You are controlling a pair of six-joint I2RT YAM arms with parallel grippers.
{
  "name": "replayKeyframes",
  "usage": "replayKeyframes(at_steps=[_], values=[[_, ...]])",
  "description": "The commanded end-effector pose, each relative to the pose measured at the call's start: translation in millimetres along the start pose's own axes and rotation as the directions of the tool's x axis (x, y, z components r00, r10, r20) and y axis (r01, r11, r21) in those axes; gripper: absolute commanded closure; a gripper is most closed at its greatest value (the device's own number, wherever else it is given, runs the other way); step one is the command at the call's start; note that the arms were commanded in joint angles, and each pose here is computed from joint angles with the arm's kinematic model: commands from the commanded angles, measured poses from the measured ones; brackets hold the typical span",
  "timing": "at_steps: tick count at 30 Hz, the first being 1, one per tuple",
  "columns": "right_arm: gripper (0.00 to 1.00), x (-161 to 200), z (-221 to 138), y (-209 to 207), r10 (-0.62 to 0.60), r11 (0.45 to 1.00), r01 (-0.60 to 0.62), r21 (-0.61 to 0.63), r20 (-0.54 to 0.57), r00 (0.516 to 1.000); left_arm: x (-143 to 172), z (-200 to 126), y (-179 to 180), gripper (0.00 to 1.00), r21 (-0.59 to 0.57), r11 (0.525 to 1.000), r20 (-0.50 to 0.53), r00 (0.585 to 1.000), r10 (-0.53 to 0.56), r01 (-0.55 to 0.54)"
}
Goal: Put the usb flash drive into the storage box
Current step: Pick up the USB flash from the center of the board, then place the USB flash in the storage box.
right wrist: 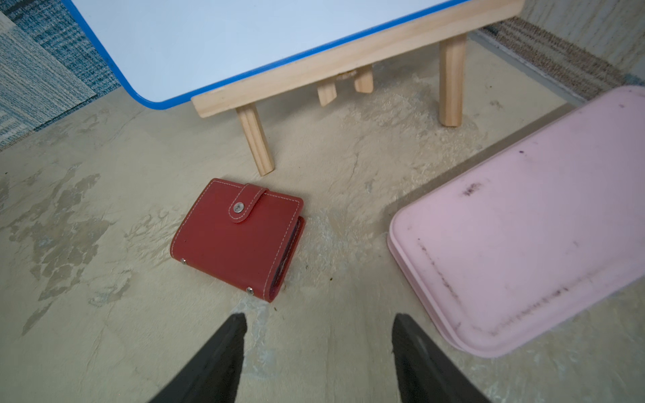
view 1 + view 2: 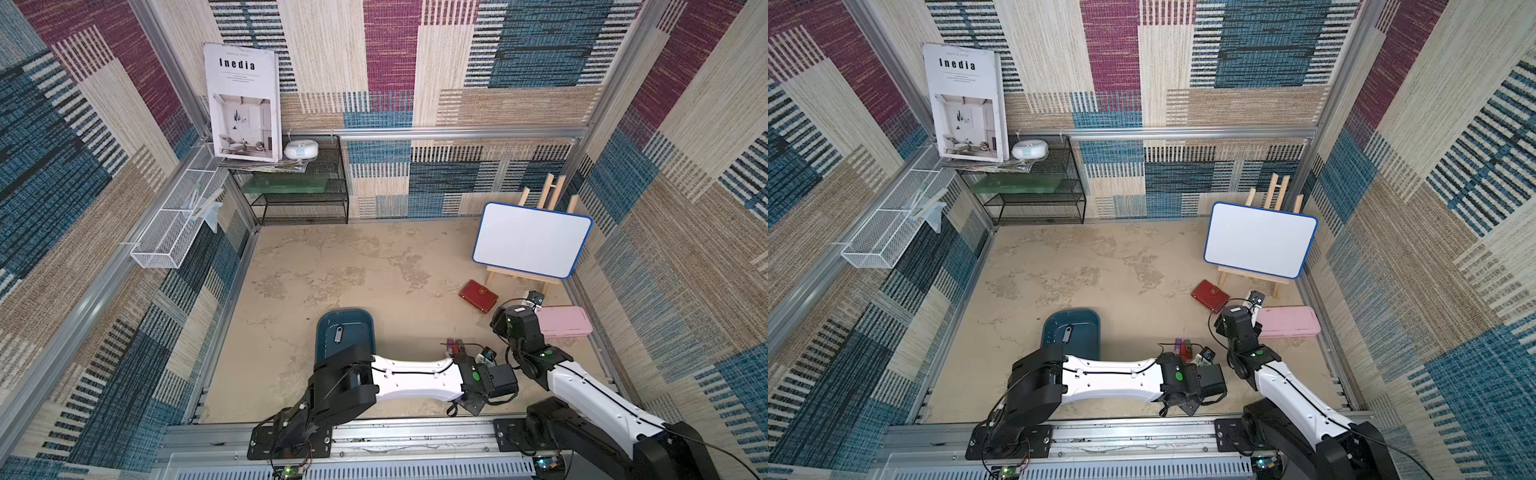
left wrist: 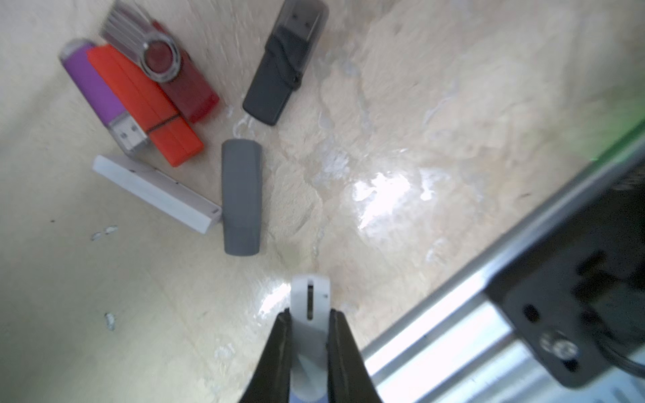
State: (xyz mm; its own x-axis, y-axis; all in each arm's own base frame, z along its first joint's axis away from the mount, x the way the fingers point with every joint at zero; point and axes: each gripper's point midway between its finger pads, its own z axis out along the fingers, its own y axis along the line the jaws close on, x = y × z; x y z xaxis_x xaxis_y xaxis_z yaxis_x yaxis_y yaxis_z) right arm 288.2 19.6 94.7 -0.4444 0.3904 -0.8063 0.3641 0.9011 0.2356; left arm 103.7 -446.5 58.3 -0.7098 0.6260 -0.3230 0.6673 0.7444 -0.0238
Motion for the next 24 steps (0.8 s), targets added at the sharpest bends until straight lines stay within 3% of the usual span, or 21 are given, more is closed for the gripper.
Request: replayKeyframes(at_steps=[1, 5, 11, 15, 18, 24], values=[[0.29, -5, 0, 2, 0.015, 1.000, -0.015, -0.010, 0.020, 1.000, -9, -23, 4, 1.00, 0.007, 1.000, 0.042, 0.999, 0.027, -0.027], [0.29, -3, 1, 2, 0.013, 1.000, -0.013, -0.010, 0.017, 1.000, -14, -44, 22, 1.00, 0.001, 1.000, 0.080, 0.997, 0.007, -0.008], [0.29, -4, 1, 2, 0.014, 1.000, -0.014, -0.010, 0.017, 1.000, -8, -81, 108, 1.00, -0.069, 0.986, 0.140, 0.980, -0.141, 0.152], [0.29, -3, 1, 3, 0.013, 1.000, -0.013, -0.012, 0.016, 1.000, 13, -104, 184, 1.00, -0.141, 0.940, 0.185, 0.941, -0.283, 0.310], [0.29, -2, 2, 3, 0.010, 1.000, -0.010, -0.011, 0.012, 1.000, 34, -117, 237, 1.00, -0.212, 0.881, 0.217, 0.899, -0.380, 0.423], [0.29, -2, 2, 3, 0.009, 1.000, -0.009, -0.011, 0.010, 1.000, 61, -109, 298, 1.00, -0.250, 0.790, 0.214, 0.828, -0.518, 0.559]])
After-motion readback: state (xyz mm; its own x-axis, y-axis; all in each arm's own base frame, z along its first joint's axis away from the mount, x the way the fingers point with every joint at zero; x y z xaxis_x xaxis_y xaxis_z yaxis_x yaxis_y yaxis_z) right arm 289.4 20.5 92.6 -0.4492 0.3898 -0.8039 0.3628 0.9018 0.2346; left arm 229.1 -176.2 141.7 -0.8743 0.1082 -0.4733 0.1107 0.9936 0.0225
